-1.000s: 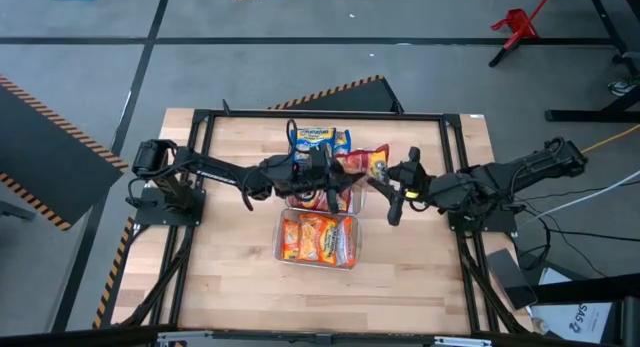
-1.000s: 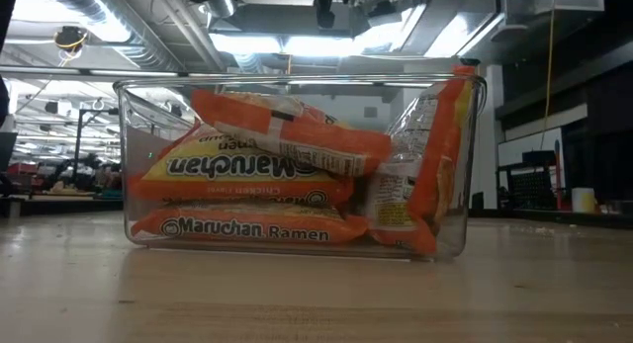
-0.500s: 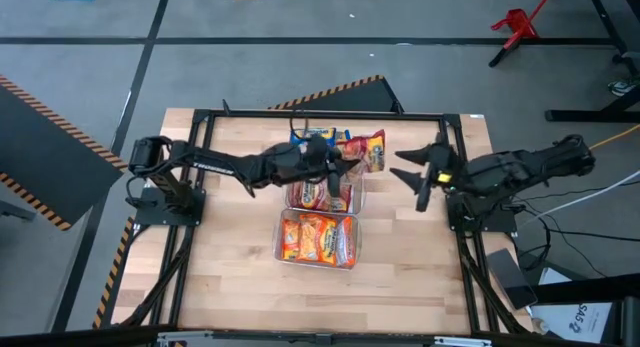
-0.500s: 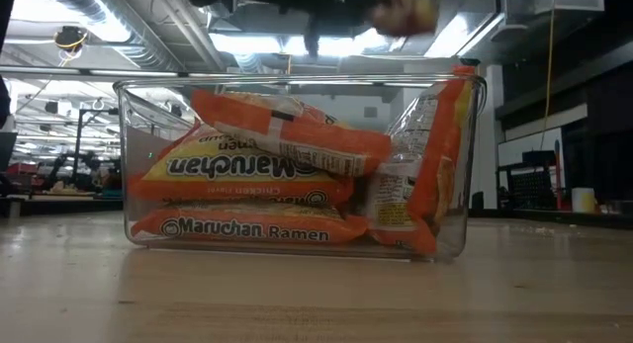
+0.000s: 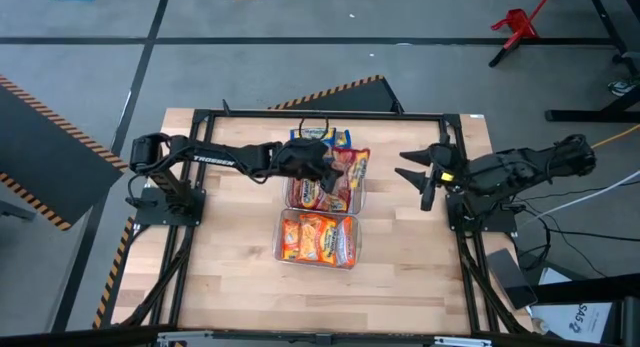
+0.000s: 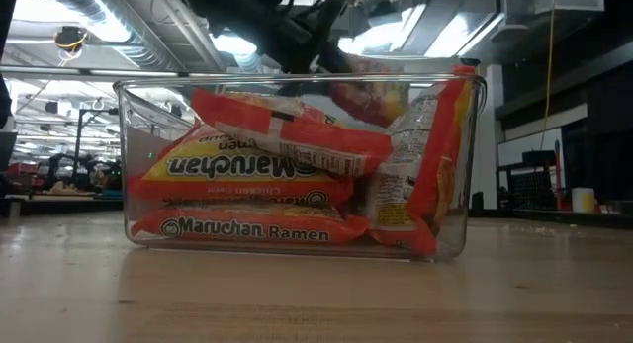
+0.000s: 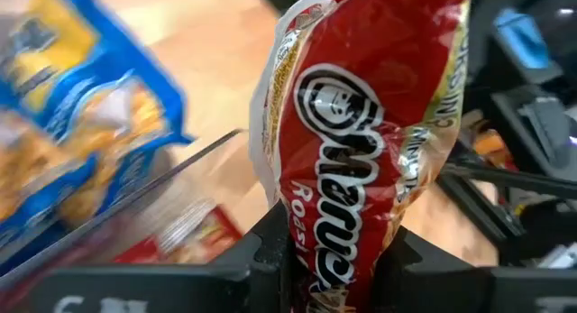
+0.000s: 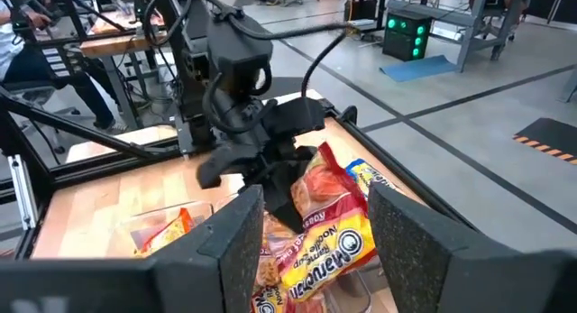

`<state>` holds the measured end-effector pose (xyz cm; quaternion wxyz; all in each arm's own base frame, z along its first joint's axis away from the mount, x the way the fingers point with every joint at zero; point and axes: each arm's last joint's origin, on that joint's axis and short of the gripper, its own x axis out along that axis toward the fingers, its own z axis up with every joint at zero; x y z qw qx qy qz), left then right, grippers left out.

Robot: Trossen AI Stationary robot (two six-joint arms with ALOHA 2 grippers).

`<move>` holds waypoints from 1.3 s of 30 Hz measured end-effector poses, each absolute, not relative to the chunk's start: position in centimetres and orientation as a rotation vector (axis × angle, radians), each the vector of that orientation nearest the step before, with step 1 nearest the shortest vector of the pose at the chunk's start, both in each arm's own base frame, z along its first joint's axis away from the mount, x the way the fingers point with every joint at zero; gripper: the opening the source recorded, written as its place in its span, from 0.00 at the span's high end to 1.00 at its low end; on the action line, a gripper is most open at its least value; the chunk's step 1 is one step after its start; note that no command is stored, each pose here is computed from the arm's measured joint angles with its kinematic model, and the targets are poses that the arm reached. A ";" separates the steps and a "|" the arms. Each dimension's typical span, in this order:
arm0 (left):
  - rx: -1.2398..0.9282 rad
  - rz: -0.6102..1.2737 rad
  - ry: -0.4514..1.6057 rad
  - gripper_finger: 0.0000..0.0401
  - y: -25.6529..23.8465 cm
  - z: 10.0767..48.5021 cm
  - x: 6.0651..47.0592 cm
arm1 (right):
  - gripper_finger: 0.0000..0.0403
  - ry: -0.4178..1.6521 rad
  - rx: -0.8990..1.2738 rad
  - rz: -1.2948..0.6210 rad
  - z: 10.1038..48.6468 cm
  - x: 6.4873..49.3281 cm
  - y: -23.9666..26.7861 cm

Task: Sort Maruchan noodles
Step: Put the red noodle pack into the top transparent bin

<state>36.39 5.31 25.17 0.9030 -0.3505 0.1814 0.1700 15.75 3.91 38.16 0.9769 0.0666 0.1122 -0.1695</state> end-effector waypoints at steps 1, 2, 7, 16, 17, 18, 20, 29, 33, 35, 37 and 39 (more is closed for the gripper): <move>-0.743 0.366 0.391 0.82 5.4 25.0 36.3 | 0.54 0.229 0.133 -0.342 38.1 15.8 3.9; -0.763 0.387 0.400 0.82 5.5 24.8 36.2 | 0.54 0.232 0.132 -0.342 38.1 15.9 4.0; -0.844 0.431 0.422 0.82 5.9 24.5 35.9 | 0.54 0.254 0.122 -0.335 37.8 16.1 4.1; -0.987 0.445 0.460 0.81 5.2 23.5 36.2 | 0.54 0.262 0.122 -0.321 37.8 16.1 4.1; -1.000 0.442 0.471 0.81 5.1 23.3 36.3 | 0.54 0.262 0.122 -0.319 37.8 16.1 4.1; -1.015 0.435 0.477 0.81 4.9 23.1 36.5 | 0.54 0.264 0.122 -0.318 37.7 16.2 4.1; -1.028 0.414 0.500 0.81 4.6 22.6 36.7 | 0.54 0.268 0.119 -0.319 37.7 16.3 4.2; -1.082 0.426 0.502 0.81 4.4 22.4 36.8 | 0.54 0.280 0.111 -0.303 37.6 16.2 4.2; -1.099 0.413 0.509 0.80 4.4 22.4 36.8 | 0.54 0.294 0.103 -0.305 37.4 16.2 4.2; -1.080 0.401 0.516 0.78 4.3 22.4 36.8 | 0.54 0.298 0.101 -0.305 37.4 16.2 4.2; -1.067 0.397 0.518 0.75 4.3 22.4 36.8 | 0.54 0.298 0.101 -0.305 37.4 16.2 4.2; -1.047 0.390 0.522 0.72 4.3 22.4 36.8 | 0.54 0.298 0.101 -0.305 37.4 16.2 4.2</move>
